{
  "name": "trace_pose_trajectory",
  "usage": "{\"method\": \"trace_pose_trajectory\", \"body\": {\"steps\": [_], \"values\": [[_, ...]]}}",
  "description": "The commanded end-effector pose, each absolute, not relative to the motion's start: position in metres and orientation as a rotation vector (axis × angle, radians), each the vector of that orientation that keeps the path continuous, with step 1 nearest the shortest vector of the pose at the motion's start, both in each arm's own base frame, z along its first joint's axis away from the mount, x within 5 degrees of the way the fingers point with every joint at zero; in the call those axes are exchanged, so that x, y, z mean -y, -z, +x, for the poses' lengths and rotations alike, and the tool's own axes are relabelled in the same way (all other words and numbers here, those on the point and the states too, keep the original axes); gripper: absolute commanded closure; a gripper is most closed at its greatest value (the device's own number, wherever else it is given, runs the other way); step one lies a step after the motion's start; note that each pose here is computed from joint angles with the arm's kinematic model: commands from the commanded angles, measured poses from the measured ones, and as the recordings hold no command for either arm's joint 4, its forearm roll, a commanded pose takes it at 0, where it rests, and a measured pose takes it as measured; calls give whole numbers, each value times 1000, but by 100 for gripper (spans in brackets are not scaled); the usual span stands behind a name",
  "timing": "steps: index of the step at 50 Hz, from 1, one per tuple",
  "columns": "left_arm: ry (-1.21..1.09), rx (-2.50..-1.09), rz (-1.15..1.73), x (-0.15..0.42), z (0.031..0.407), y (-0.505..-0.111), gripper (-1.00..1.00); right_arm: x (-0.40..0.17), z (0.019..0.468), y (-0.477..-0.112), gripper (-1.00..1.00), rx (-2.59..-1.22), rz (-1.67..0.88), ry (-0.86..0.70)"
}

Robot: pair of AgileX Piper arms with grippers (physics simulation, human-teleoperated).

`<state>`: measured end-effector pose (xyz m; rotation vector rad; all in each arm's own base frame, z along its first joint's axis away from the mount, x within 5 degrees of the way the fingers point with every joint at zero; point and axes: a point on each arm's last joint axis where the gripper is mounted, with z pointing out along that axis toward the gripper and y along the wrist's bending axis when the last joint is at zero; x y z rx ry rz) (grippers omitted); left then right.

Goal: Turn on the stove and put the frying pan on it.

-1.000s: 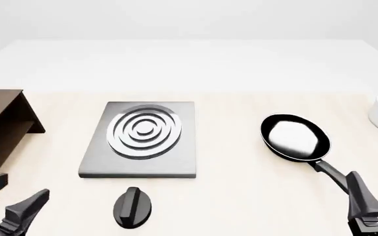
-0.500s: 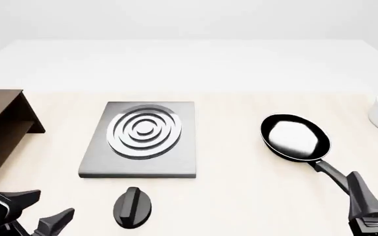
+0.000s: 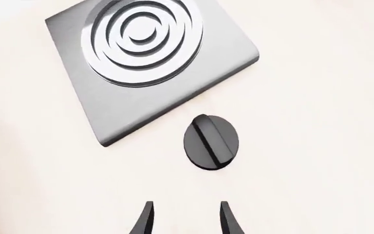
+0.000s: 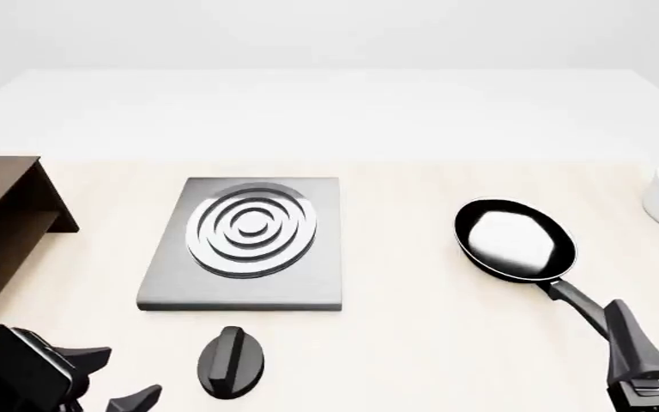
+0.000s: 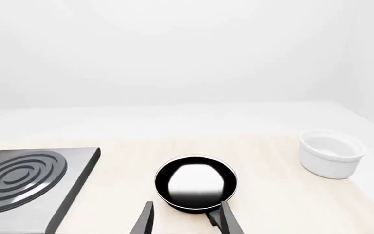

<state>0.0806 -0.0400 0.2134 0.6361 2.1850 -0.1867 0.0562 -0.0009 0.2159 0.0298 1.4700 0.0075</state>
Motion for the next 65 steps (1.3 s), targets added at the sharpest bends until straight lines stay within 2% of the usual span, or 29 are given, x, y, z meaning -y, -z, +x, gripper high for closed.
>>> {"method": "trace_pose_trajectory", "body": {"steps": [1,65], "values": [[202,-2186,692,48,87,-201,-100,1,57,-216,-100,-1474,27,-5],[299,-2198,851,87,109,-153,-100,1,57,-216,-100,-1478,27,6]]}}
